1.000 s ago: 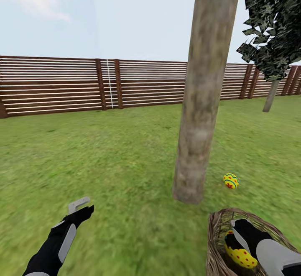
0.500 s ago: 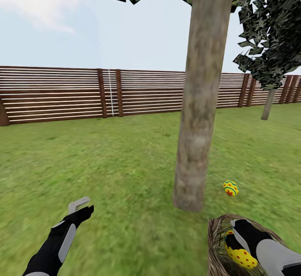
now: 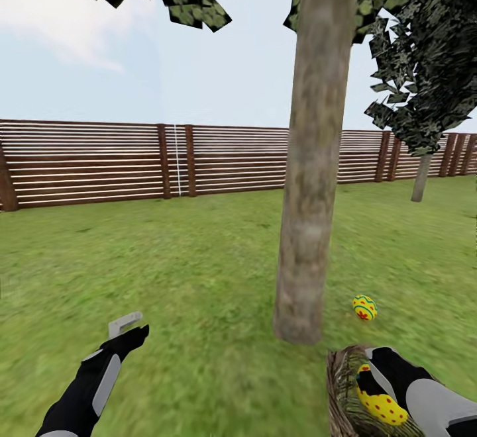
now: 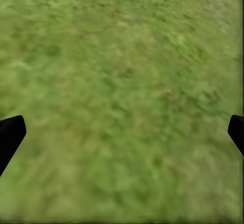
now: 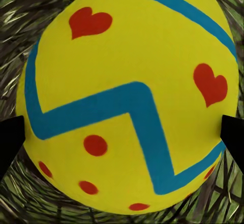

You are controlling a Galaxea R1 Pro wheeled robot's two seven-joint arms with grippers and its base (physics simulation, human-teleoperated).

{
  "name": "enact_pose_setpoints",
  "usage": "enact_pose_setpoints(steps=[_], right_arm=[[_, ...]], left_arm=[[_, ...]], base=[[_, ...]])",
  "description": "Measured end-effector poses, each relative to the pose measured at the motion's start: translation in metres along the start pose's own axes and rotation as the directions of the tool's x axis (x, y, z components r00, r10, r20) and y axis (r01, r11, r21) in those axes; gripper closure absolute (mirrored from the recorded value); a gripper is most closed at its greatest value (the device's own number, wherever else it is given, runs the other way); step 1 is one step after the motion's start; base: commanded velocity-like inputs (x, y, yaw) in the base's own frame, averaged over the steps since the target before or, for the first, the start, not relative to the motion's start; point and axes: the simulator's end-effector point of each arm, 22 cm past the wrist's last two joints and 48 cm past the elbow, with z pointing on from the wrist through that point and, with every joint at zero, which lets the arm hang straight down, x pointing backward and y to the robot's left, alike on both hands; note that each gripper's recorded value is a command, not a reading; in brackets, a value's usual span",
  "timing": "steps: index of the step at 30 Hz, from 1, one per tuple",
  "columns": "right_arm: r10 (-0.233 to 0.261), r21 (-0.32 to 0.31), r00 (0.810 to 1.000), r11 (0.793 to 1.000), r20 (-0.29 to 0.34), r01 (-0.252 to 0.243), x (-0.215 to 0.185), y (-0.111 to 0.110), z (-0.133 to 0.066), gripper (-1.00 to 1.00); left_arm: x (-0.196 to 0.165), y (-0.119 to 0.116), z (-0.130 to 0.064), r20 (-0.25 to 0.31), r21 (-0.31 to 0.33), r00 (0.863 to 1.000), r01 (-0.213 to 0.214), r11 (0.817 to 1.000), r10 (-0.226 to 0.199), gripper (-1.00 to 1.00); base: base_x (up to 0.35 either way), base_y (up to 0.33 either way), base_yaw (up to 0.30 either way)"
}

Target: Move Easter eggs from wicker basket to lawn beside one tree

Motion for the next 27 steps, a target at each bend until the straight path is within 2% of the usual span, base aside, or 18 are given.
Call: enact_pose_setpoints(steps=[8,19,22,27], right_arm=[[0.009,0.002,1.000,1.000,0.029,-0.009,-0.010,-0.005,-0.013,1.00],[0.012,0.002,1.000,1.000,0.028,-0.012,-0.023,-0.011,-0.028,1.00],[0.012,0.003,0.999,1.000,0.053,-0.013,-0.032,-0.014,-0.033,1.00],[0.014,0.004,0.998,1.000,0.056,-0.014,-0.039,-0.017,-0.041,1.00]], left_arm=[[-0.016,-0.005,-0.009,0.029,0.011,1.000,0.007,1.000,-0.007,-1.00],[-0.036,-0.012,-0.014,0.029,0.012,1.000,0.005,1.000,-0.006,-1.00],[-0.042,-0.014,-0.016,0.028,0.012,1.000,0.005,1.000,-0.006,-1.00],[-0.052,-0.018,-0.019,0.028,0.012,1.000,0.005,1.000,-0.006,-1.00]], base=[[-0.065,-0.014,0.000],[0.000,0.000,0.000],[0.000,0.000,0.000],[0.000,0.000,0.000]])
